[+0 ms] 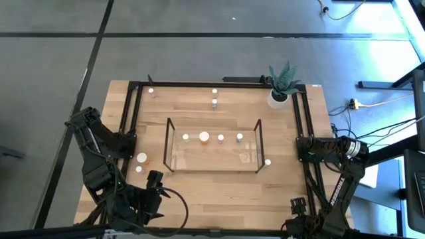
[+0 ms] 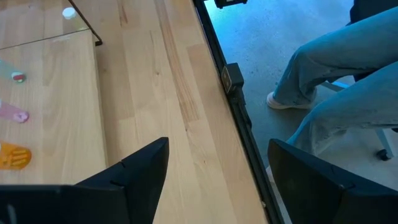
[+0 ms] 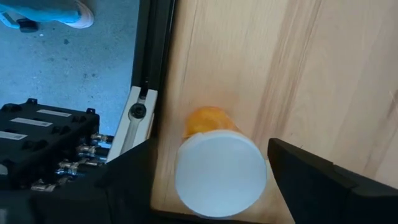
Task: Pick and place medicine bottles onto shelf by color
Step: Put the bottom orange pill bottle aligned with the orange pill bottle on the shelf
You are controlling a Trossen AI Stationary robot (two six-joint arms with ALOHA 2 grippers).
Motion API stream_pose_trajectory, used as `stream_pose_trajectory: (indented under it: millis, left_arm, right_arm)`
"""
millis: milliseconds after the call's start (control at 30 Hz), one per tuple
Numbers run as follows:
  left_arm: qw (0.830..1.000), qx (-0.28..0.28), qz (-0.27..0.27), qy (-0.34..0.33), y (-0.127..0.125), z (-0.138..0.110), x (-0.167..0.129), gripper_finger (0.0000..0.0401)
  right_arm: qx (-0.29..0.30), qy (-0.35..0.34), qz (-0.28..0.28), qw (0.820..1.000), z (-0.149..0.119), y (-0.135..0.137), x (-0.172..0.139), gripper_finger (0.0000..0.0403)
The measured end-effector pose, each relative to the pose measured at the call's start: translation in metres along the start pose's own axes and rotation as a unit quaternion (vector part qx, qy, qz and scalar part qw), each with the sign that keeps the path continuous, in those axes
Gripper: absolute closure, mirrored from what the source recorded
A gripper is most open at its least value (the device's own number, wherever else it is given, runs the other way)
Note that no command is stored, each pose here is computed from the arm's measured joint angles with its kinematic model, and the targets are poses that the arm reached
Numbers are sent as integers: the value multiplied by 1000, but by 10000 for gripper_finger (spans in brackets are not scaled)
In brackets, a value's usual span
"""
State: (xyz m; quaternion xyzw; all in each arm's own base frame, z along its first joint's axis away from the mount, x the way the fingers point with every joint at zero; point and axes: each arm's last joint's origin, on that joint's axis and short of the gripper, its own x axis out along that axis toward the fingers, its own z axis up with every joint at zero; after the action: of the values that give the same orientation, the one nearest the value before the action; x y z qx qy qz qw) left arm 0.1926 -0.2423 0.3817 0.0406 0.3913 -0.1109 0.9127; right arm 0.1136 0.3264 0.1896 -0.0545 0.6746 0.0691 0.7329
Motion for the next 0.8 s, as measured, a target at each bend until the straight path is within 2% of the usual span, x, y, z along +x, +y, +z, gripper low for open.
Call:
stream_pose_trajectory:
  millis: [433, 633, 800]
  left_arm:
    - [1000, 0, 0, 0, 0, 0, 0, 134]
    - [1000, 0, 0, 0, 0, 0, 0, 134]
    - [1000, 0, 0, 0, 0, 0, 0, 134]
  right_arm:
    - [0, 2, 1, 1000, 0, 0, 0, 187]
    - [7, 2, 1, 1000, 0, 0, 0, 185]
    - [76, 9, -10, 997, -1, -2, 0, 186]
